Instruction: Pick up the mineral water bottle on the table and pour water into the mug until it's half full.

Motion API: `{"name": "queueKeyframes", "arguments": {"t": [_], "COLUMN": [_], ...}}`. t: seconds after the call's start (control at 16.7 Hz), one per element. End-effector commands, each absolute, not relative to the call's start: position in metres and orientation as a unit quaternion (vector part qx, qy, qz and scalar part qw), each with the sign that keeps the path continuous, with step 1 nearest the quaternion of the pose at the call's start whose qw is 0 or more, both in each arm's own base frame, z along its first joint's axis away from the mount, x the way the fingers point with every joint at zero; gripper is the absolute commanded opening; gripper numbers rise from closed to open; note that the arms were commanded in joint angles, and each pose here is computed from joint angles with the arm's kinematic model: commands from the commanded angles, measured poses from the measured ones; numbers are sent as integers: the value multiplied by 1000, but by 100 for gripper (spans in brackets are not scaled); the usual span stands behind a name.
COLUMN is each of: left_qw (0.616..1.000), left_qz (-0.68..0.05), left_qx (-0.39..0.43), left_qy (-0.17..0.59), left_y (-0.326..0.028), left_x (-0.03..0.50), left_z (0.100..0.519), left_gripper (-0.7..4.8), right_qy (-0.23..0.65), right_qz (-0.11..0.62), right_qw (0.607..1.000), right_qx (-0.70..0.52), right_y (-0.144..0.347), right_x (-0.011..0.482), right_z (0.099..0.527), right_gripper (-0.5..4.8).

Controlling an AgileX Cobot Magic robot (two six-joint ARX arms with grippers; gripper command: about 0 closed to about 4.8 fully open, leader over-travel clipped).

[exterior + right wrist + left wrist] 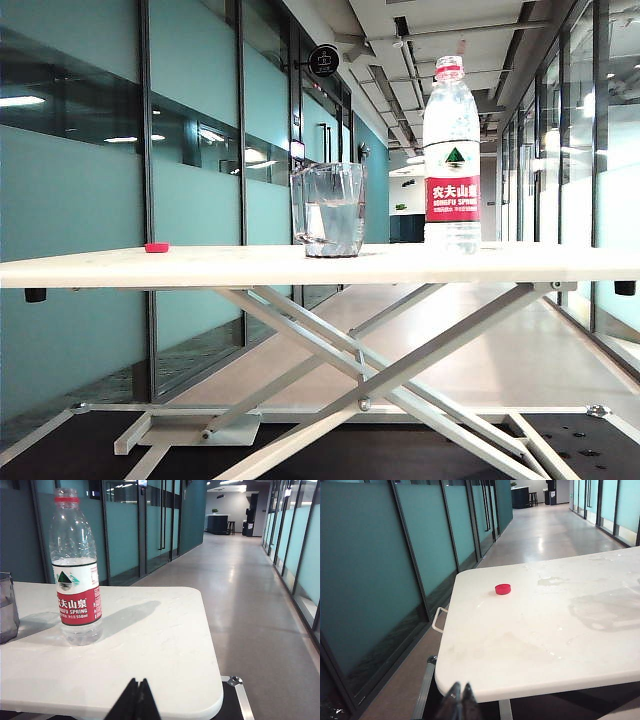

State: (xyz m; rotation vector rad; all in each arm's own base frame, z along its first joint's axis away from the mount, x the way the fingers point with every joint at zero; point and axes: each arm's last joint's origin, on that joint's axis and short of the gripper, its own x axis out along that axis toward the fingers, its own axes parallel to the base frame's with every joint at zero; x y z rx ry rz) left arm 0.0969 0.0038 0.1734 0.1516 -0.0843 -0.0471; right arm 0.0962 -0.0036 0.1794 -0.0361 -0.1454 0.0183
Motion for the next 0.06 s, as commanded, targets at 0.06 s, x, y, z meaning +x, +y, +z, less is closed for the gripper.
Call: {"name": "queueKeyframes", "arguments": {"t": [0.06], "left_qw": [995], "left_qz": [-27], "left_qx": [79], "left_qy": [-46], "left_y": [4], "left_x": [97], "left_z": [175], "left_gripper": [-5], "right_qy": [-79], "right_qz": [11], "right_qw": [997], "right_qx": [-17], "right_y": [-3], "right_x": [96], "right_z": [180], "right_gripper": [-5]}}
